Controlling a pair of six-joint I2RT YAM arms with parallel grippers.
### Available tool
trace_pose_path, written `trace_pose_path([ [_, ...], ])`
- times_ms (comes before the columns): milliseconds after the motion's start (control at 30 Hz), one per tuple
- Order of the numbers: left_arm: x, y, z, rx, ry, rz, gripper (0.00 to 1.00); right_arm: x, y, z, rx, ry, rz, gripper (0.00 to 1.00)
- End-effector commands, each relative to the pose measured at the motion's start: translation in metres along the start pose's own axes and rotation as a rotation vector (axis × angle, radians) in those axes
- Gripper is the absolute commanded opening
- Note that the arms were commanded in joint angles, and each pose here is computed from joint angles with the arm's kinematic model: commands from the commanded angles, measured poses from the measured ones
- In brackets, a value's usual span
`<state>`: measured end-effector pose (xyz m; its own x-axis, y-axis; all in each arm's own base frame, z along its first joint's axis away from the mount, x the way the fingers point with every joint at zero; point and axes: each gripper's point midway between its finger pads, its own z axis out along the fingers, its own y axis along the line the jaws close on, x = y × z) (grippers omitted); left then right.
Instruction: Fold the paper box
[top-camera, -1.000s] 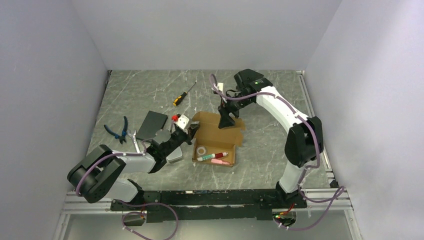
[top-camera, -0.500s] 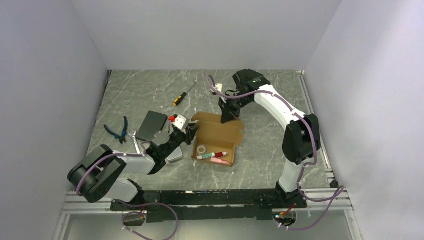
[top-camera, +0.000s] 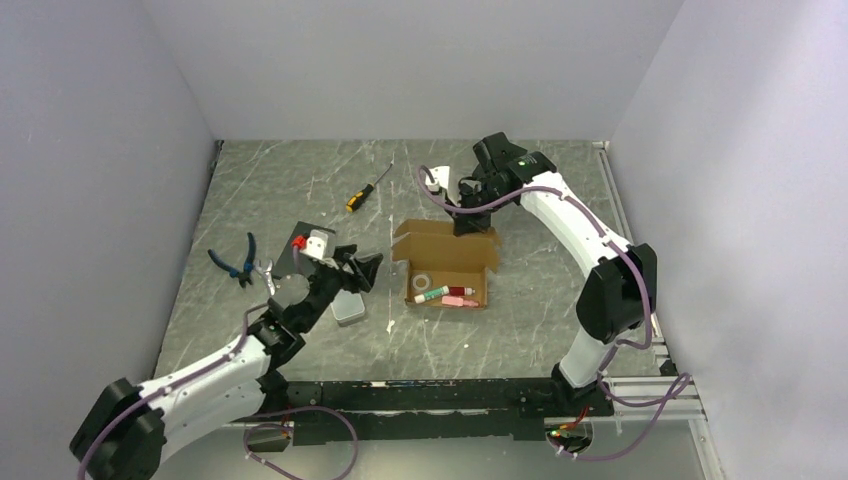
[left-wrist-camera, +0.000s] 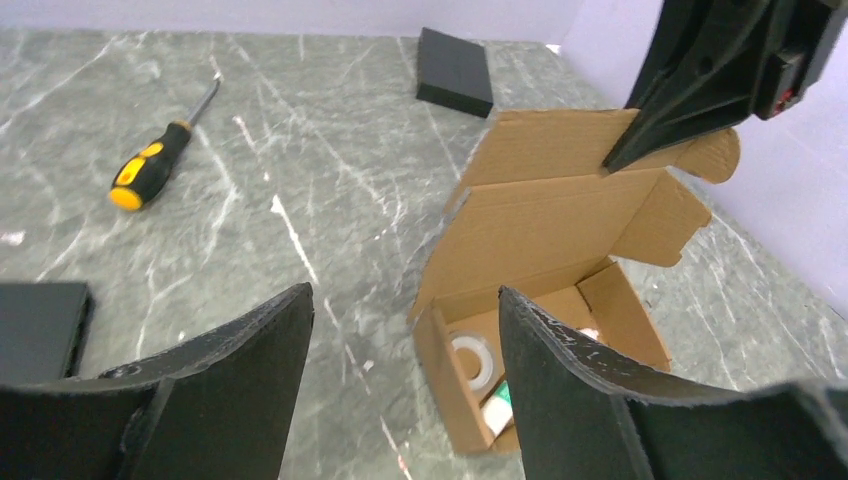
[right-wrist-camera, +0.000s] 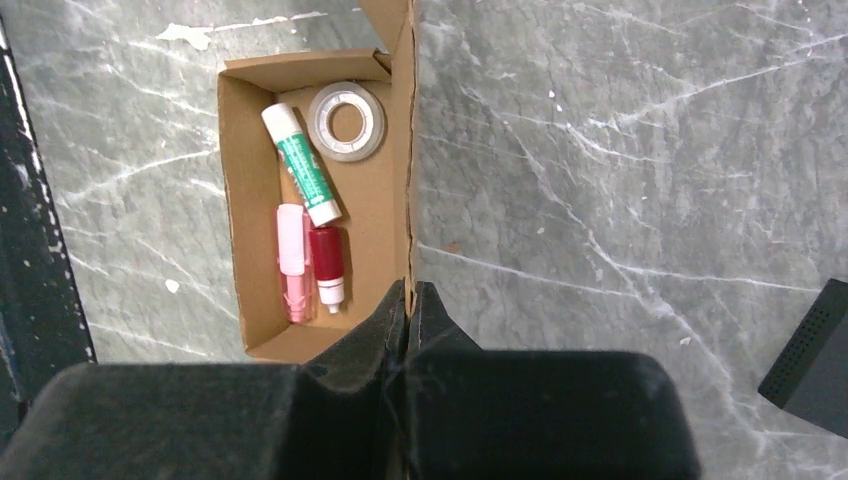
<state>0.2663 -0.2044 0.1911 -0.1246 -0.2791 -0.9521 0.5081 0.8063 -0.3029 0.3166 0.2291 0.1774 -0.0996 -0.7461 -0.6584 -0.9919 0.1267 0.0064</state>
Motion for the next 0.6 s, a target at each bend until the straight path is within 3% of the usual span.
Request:
trace_pose_path([
  [0, 0.033, 0.032, -0.021, -0.174, 0.134, -0.045, 0.73, -0.014, 0.000, -0.018, 0.032, -0.001, -0.129, 0.00],
  [233, 0.049, 0.038, -0.011, -0.211, 0.202, -0.044, 0.72, -0.014, 0.010, -0.011, 0.006, 0.002, -0.175, 0.00],
  [400, 0.058, 0.048, 0.012, -0.274, 0.232, -0.075, 0.63, -0.014, 0.016, -0.010, 0.002, 0.000, -0.189, 0.00],
  [567, 0.064, 0.053, 0.032, -0.256, 0.227, -0.132, 0.61, -0.014, 0.018, -0.010, -0.002, 0.001, -0.190, 0.00],
])
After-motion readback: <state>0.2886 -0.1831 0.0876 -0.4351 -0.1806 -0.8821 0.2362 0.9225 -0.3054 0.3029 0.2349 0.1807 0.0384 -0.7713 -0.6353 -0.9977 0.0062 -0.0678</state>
